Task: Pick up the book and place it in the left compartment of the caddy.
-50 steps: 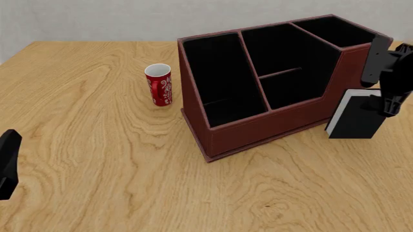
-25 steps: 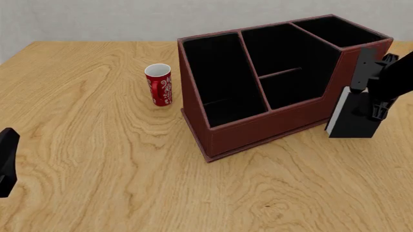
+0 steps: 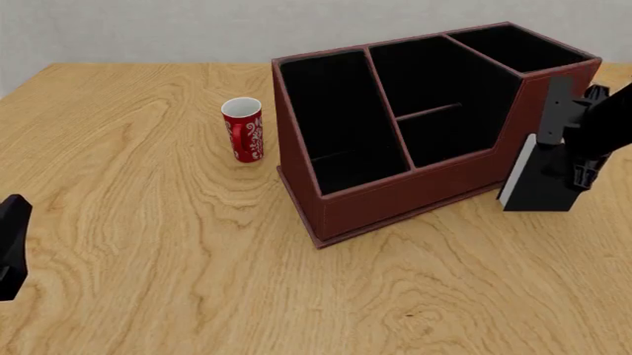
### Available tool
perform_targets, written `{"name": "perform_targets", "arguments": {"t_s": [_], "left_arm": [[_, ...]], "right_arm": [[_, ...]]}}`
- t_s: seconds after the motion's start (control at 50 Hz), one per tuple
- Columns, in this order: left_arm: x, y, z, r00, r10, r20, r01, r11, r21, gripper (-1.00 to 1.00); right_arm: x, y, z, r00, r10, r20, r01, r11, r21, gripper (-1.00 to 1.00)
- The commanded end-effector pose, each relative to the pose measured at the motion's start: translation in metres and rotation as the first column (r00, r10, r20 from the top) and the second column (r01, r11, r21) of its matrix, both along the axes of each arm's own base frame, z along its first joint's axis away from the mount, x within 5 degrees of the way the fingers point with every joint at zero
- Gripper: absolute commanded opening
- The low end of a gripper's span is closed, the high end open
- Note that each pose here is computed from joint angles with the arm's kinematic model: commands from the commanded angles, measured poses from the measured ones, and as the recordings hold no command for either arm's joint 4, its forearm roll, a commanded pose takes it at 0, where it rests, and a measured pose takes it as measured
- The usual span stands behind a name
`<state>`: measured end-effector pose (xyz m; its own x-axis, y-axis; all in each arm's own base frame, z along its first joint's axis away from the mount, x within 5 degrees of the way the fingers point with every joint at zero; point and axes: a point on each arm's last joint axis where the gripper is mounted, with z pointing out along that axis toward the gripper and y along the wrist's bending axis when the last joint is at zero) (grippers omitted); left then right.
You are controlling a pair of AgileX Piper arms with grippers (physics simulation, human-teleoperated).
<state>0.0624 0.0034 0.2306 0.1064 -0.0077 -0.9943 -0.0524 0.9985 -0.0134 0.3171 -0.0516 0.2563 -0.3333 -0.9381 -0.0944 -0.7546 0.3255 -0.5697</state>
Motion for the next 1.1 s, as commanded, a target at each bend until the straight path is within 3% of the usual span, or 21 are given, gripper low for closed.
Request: {"name": "perform_targets", "arguments": {"t_s": [0.02, 0.4, 1.1], "left_arm": [[0.000, 0.000, 0.000, 1.000, -0.006, 0.001, 0.006, 1.000, 0.001, 1.00], [-0.004, -0.001, 0.002, 1.000, -0.007, 0.008, 0.007, 1.000, 0.002, 1.00], [-0.012, -0.003, 0.013, 0.998, -0.049, 0.031, 0.050, 0.999, -0.006, 1.00]], "right_arm": [[0.001, 0.007, -0.015, 0.998, -0.034, -0.053, 0.038, 0.996, 0.077, -1.00], [-0.015, 0.023, -0.011, 0.998, -0.017, -0.059, 0.022, 0.995, 0.095, -1.00], [-0.080, 0.023, 0.027, 1.000, -0.026, 0.013, 0.025, 0.997, 0.078, -1.00]]}}
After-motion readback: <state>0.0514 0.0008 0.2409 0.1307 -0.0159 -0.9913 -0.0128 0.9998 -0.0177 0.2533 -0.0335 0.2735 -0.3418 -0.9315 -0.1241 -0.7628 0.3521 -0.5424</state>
